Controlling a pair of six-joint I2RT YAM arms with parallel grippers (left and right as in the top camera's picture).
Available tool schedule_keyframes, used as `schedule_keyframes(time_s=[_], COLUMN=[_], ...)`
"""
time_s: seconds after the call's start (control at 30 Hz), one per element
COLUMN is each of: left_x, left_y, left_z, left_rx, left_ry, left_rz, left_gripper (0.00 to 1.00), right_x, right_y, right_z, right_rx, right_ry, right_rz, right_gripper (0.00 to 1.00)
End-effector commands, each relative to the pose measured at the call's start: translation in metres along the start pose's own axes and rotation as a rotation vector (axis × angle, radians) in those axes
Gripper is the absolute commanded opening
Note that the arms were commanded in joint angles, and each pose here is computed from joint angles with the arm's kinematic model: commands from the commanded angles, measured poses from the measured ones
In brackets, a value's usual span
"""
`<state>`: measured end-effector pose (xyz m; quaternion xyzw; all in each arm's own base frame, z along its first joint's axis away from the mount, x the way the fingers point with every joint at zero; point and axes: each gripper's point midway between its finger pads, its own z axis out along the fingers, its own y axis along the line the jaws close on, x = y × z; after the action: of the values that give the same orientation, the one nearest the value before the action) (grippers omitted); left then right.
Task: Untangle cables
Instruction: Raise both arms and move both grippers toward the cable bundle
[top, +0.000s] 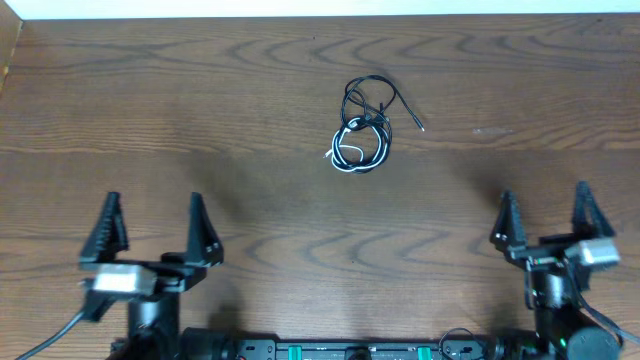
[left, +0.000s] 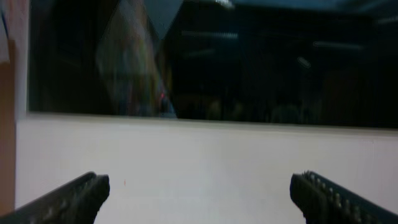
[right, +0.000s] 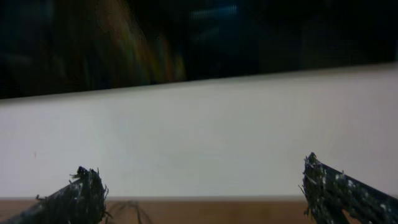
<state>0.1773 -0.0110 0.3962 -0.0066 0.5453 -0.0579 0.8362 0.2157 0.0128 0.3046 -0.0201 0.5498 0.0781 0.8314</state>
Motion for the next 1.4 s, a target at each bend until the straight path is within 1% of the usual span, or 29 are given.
schedule_keyframes(time_s=[0.0, 0.17, 0.3, 0.37, 0.47, 0.53, 0.57, 0.77, 0.9, 1.0, 1.1, 1.2, 1.23, 1.27, 1.3, 1.33, 1.37], left_x=[-0.046, -0.087, -0.111, -0.122, -0.126, -0.117, -0.108, -0.043, 0.007, 0.041, 0.067, 0.093, 0.101, 0.11, 0.12, 0.129, 0.137], left_y=[-0.002, -0.006, -0.008, -0.009, -0.01, -0.011, -0.011, -0.026, -0.027, -0.025, -0.023, -0.022, -0.024, -0.027, -0.031, -0.033, -0.036], left_z=[0.01, 0.029, 0.046, 0.058, 0.079, 0.09, 0.097, 0.123, 0.136, 0.142, 0.144, 0.143, 0.142, 0.14, 0.137, 0.135, 0.133], left_rx=[-0.006, -0.017, -0.026, -0.03, -0.039, -0.042, -0.041, 0.04, 0.046, 0.035, 0.027, 0.022, 0.03, 0.046, 0.062, 0.074, 0.085], left_ry=[0.016, 0.168, 0.306, 0.37, 0.507, 0.594, 0.642, 0.89, 1.052, 1.164, 1.248, 1.336, 1.364, 1.4, 1.437, 1.47, 1.502], left_rz=[-0.006, 0.0, 0.006, 0.008, 0.013, 0.015, 0.015, -0.022, -0.037, -0.041, -0.043, -0.048, -0.058, -0.076, -0.095, -0.111, -0.126], left_gripper=[1.0, 1.0, 1.0, 1.0, 1.0, 1.0, 1.0, 1.0, 1.0, 1.0, 1.0, 1.0, 0.98, 0.88, 0.71, 0.42, 0.22], right_x=[-0.06, -0.119, -0.149, -0.159, -0.166, -0.165, -0.163, -0.145, -0.11, -0.076, -0.048, -0.013, -0.005, 0.001, 0.009, 0.016, 0.022], right_y=[0.014, 0.021, 0.022, 0.021, 0.023, 0.025, 0.026, 0.03, 0.034, 0.028, 0.022, 0.019, 0.019, 0.02, 0.024, 0.028, 0.033], right_z=[0.001, 0.008, 0.023, 0.036, 0.067, 0.082, 0.093, 0.125, 0.139, 0.148, 0.156, 0.15, 0.15, 0.151, 0.151, 0.151, 0.151], right_rx=[-0.035, -0.039, -0.039, -0.039, -0.072, -0.094, -0.109, -0.176, -0.239, -0.24, -0.231, -0.219, -0.221, -0.229, -0.248, -0.275, -0.303], right_ry=[-0.112, -0.187, -0.181, -0.142, 0.008, 0.106, 0.184, 0.433, 0.611, 0.711, 0.786, 0.914, 0.94, 0.958, 0.984, 1.006, 1.026], right_rz=[-0.1, -0.16, -0.161, -0.152, -0.116, -0.088, -0.064, -0.007, 0.086, 0.133, 0.167, 0.228, 0.252, 0.274, 0.308, 0.339, 0.367], right_gripper=[0.99, 0.99, 0.99, 0.99, 0.99, 0.99, 0.99, 0.99, 0.99, 0.99, 0.99, 0.99, 0.99, 0.99, 0.86, 0.72, 0.46])
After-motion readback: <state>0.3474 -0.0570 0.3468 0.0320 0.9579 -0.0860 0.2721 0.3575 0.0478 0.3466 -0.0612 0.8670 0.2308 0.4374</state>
